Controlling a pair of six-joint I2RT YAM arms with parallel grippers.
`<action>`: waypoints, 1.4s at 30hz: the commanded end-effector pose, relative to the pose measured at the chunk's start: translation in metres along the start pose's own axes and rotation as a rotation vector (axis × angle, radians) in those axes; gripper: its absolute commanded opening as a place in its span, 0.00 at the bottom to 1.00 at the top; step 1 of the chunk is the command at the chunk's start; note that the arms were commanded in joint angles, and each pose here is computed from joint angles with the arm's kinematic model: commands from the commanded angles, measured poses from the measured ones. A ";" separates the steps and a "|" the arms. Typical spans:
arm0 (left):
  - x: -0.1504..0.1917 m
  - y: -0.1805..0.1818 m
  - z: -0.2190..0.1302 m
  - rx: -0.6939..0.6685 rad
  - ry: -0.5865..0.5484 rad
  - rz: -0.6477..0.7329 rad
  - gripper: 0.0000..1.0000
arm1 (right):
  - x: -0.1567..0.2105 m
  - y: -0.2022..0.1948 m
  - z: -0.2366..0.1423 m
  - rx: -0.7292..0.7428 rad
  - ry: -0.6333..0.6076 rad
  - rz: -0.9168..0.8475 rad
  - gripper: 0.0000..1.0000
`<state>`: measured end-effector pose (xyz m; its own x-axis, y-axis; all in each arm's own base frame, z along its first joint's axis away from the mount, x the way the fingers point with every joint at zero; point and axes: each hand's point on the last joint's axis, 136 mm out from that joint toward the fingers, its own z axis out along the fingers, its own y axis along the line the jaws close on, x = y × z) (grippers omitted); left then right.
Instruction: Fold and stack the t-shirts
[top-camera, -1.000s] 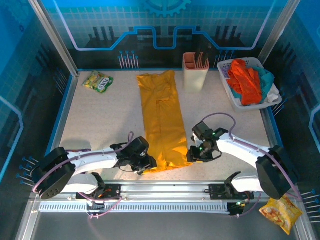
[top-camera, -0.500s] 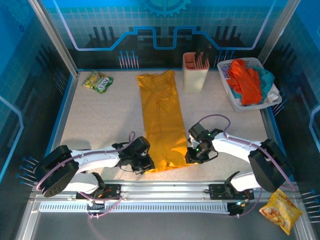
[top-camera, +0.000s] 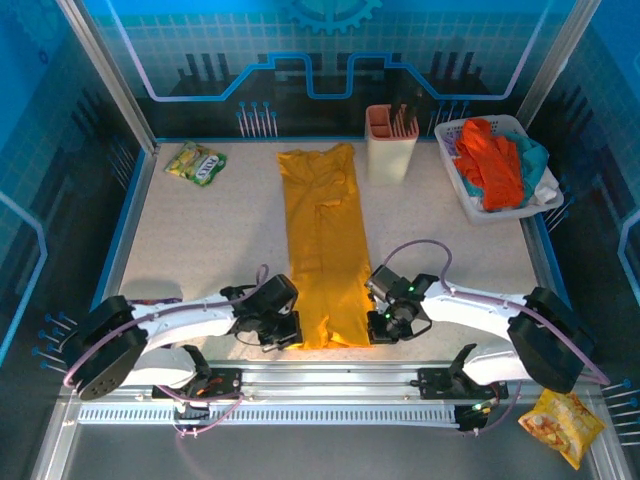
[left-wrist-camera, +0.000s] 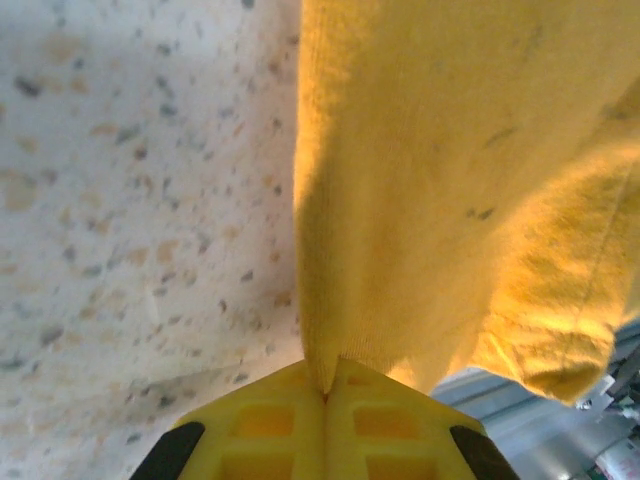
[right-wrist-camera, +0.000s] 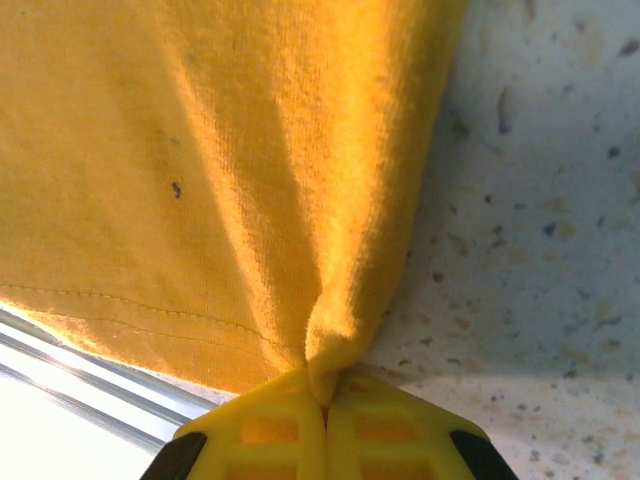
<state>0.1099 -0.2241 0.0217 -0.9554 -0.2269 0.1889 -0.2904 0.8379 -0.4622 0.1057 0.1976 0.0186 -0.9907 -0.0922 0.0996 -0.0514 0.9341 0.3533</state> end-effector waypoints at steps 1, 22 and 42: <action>0.013 0.011 -0.010 -0.023 0.027 -0.006 0.00 | -0.002 -0.005 -0.008 0.025 -0.067 0.076 0.00; -0.107 -0.073 -0.108 0.182 -0.261 0.053 0.00 | -0.140 0.045 -0.105 -0.117 -0.410 0.132 0.00; -0.242 -0.098 -0.136 0.211 -0.387 0.100 0.00 | -0.280 0.055 -0.135 -0.164 -0.495 0.126 0.00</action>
<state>0.3619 -0.1832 0.1304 -0.9095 -0.3873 -0.1509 -0.2215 0.7587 -0.6126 0.3828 0.2291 0.1287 -0.9288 0.2549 -0.2691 0.0874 0.8561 0.5094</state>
